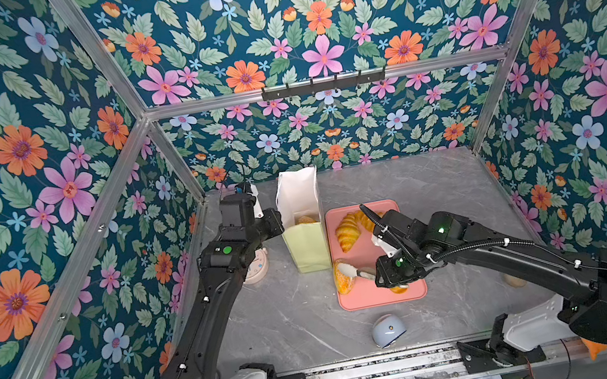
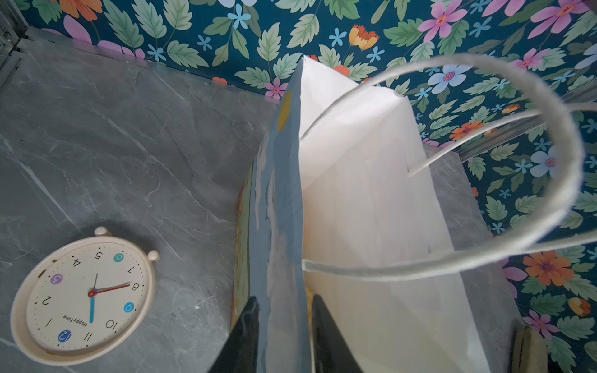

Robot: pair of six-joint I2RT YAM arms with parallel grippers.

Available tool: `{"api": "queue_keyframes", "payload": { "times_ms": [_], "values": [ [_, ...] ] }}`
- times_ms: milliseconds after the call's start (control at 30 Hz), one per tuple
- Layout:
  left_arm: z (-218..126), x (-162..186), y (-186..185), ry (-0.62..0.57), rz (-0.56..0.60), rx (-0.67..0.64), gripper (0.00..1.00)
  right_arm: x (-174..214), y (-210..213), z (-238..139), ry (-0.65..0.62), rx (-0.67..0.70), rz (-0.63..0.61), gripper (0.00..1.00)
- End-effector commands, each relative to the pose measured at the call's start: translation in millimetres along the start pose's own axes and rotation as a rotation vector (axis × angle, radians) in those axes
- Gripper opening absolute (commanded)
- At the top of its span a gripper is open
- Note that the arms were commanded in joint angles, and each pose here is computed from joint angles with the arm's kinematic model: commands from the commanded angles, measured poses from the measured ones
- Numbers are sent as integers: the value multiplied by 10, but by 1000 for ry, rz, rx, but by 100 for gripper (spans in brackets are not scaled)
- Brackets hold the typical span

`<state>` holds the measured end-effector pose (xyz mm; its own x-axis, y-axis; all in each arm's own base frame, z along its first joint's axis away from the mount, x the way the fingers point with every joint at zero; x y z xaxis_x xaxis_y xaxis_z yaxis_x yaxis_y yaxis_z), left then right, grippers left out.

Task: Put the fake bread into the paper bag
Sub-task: 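Lower the open tongs around the orange sugar-coated bun with the right gripper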

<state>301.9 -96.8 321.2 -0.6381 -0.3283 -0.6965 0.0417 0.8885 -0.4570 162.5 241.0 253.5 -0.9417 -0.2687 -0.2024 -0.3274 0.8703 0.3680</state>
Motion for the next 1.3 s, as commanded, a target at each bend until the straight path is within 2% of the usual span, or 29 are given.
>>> {"api": "queue_keyframes", "payload": {
  "times_ms": [0, 1267],
  "values": [
    [-5, -24, 0, -15, 3, -2, 30, -15, 19, 47, 8, 31, 3, 43],
    [-16, -24, 0, -13, 7, -4, 30, -121, 139, 314, 51, 29, -49, 41]
  ]
}}
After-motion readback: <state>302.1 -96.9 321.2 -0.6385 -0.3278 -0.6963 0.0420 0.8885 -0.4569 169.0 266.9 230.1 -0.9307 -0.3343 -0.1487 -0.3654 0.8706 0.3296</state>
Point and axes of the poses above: each gripper's point midway between its finger pads, its own z axis out along the fingers, its own y axis along the line the jaws close on, x = y × z, the point moved 7 cm from there along -z, back along the fingers, and after that the axes turned 6 degrees about -z, right-handed, at the moved point
